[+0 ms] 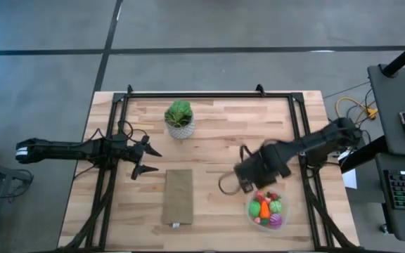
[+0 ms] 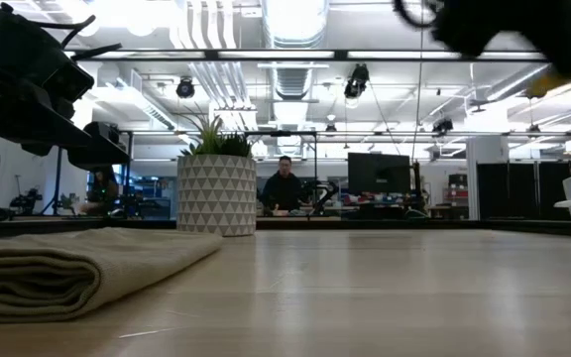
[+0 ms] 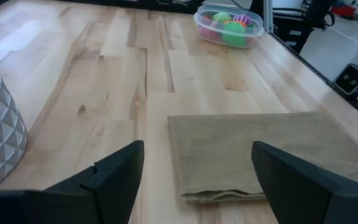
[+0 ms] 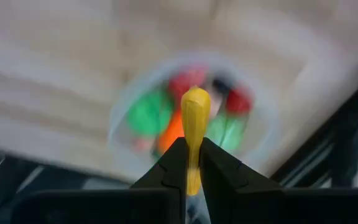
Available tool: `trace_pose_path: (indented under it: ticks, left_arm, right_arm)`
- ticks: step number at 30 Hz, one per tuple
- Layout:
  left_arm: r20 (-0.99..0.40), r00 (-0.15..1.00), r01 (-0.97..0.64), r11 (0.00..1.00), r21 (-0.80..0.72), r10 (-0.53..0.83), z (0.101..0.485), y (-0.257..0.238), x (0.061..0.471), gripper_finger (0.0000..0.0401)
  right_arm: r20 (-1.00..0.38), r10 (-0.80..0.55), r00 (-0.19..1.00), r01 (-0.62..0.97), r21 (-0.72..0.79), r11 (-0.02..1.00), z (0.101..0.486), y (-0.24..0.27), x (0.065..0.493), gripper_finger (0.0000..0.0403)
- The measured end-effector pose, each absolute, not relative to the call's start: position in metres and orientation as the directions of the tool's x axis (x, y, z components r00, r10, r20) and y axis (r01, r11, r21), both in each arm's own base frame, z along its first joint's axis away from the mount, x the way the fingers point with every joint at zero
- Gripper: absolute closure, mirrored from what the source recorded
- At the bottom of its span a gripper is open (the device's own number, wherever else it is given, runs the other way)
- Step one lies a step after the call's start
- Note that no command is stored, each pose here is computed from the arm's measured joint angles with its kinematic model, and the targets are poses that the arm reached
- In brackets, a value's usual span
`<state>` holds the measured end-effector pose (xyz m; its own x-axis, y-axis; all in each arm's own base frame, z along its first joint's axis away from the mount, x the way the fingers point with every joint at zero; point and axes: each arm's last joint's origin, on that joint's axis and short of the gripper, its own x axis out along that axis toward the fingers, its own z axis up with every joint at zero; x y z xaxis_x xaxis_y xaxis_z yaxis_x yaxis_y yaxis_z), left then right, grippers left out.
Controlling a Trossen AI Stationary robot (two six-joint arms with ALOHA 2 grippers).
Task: Pick and placing Produce into tupperware
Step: Put the baby corn into the transparent container, then return to Home Position
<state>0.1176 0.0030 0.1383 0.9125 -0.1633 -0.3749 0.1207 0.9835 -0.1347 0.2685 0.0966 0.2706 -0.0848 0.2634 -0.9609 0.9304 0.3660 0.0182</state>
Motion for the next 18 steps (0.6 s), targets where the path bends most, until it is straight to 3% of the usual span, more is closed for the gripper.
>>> trace_pose_path:
  ticks: [7, 11, 18]
  left_arm:
    - [-0.374, 0.913, 0.12, 0.984, -0.134, -0.163, 0.138, 0.003, 0.118, 0.0118]
    - [-0.374, 0.913, 0.121, 0.984, -0.134, -0.163, 0.138, 0.003, 0.118, 0.0118]
    - [-0.374, 0.913, 0.121, 0.984, -0.134, -0.163, 0.138, 0.003, 0.118, 0.0118]
  right_arm:
    - [-0.951, 0.269, -0.152, 0.977, -0.103, 0.186, 0.253, 0.155, 0.246, 0.0374]
    - [-0.958, 0.279, -0.07, 0.988, -0.028, 0.152, 0.23, 0.163, 0.248, 0.0371]
    - [-0.973, 0.195, -0.122, 0.987, -0.098, 0.127, 0.214, 0.155, 0.239, 0.0295]
